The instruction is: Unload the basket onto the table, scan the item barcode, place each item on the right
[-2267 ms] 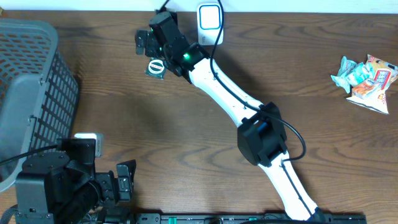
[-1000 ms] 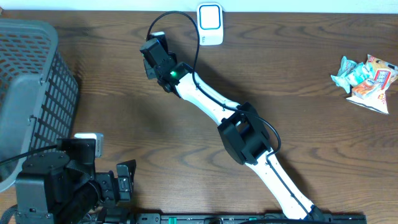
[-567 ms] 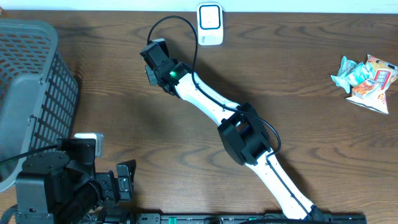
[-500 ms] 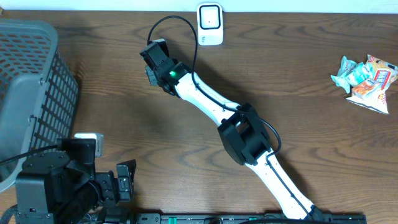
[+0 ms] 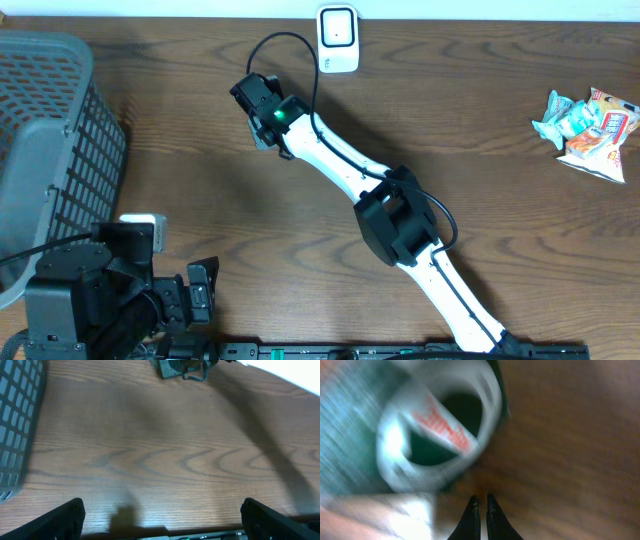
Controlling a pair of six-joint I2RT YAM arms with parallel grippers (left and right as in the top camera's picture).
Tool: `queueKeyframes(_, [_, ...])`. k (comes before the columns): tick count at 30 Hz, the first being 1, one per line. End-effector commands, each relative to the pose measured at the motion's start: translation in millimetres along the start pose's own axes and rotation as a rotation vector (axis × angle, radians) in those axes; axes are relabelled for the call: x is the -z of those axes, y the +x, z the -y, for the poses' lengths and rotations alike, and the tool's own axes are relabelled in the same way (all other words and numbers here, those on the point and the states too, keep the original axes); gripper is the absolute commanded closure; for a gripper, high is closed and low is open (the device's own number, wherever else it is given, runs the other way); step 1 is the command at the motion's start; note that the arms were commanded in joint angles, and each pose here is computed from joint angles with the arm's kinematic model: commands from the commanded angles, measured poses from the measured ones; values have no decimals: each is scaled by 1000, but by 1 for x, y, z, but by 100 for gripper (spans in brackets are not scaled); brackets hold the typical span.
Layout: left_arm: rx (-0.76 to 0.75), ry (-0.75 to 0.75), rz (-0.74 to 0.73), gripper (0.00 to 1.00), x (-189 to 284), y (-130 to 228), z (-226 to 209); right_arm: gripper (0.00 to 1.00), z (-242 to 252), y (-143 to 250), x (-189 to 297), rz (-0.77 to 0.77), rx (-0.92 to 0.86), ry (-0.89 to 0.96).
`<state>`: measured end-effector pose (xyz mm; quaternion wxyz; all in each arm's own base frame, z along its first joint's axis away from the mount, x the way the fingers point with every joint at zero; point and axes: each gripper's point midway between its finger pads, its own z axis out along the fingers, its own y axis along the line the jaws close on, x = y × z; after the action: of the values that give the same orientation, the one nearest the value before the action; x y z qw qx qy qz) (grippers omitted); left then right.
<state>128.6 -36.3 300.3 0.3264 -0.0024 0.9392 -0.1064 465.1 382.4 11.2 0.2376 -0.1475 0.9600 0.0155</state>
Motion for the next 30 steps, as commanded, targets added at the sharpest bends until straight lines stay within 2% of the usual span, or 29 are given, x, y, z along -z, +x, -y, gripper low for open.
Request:
queueKeyframes(1, [5, -9, 2, 2, 0, -1, -1, 99, 13, -22, 48, 58, 5, 41])
queueKeyframes(5, [5, -10, 2, 2, 0, -1, -2, 99, 23, -25, 68, 63, 7, 79])
queueKeyframes(10, [5, -9, 2, 2, 0, -1, -1, 97, 12, -54, 87, 172, -27, 17])
queueKeyframes(12, [5, -10, 2, 2, 0, -1, -2, 83, 0, -69, 90, 225, -44, -45])
queueKeyframes(16, [5, -10, 2, 2, 0, -1, -2, 39, -23, -96, 94, 332, -70, -161])
queueKeyframes(18, [5, -10, 2, 2, 0, -1, -2, 23, -33, -107, 93, 385, -79, -199])
queueKeyframes(20, [5, -9, 2, 2, 0, -1, -1, 15, -42, -116, 91, 431, -87, -229])
queueKeyframes(22, [5, -9, 2, 2, 0, -1, -1, 12, -47, -124, 86, 474, -97, -247])
queueKeyframes(23, [5, -9, 2, 2, 0, -1, -1, 15, -49, -127, 84, 491, -101, -255])
queueKeyframes(27, [5, -10, 2, 2, 0, -1, -2, 75, -60, -137, 69, 564, -116, -294])
queueKeyframes(28, [5, -10, 2, 2, 0, -1, -2, 80, -65, -139, 66, 583, -116, -314])
queueKeyframes(30, [5, -9, 2, 2, 0, -1, -1, 81, -77, -141, 58, 614, -112, -364])
